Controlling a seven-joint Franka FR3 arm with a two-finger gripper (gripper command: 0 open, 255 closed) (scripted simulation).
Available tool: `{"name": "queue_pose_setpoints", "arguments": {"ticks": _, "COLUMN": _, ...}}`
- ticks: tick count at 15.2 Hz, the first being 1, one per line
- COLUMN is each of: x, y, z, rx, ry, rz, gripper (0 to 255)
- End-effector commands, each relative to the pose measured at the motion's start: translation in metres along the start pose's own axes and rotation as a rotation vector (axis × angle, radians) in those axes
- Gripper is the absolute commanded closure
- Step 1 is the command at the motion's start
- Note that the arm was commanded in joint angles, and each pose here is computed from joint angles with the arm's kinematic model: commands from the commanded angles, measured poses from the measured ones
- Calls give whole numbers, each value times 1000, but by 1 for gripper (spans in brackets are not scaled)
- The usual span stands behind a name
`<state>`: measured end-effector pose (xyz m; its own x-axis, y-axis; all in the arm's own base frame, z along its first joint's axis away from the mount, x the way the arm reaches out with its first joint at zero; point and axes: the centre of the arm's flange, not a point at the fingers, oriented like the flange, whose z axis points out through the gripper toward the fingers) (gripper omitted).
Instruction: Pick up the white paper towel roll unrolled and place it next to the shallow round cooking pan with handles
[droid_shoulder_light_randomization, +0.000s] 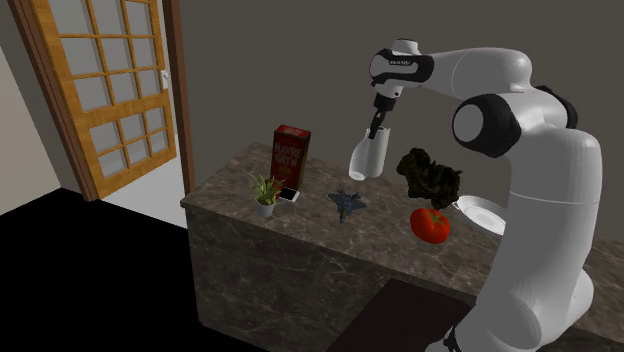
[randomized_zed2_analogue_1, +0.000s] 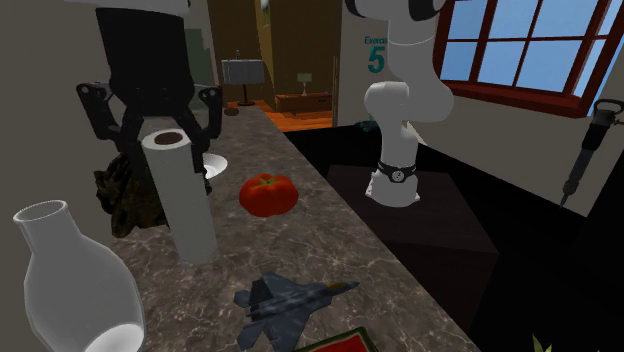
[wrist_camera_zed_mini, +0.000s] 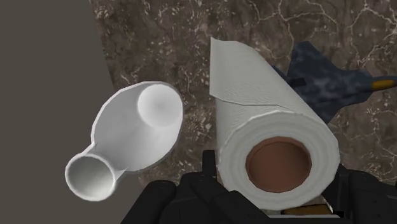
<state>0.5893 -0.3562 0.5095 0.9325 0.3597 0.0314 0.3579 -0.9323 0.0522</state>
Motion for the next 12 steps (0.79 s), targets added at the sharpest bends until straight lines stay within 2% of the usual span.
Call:
{"name": "queue_pose_setpoints", "arguments": {"ticks": 1, "x": 1, "y": 0, "z": -8, "rx": 0, "ry": 0, "rz": 0, "gripper": 255}}
{"name": "queue_pose_setpoints", "arguments": {"ticks": 12, "x": -133, "y": -27, "z": -57, "rx": 0, "ry": 0, "rz": 0, "gripper": 255}}
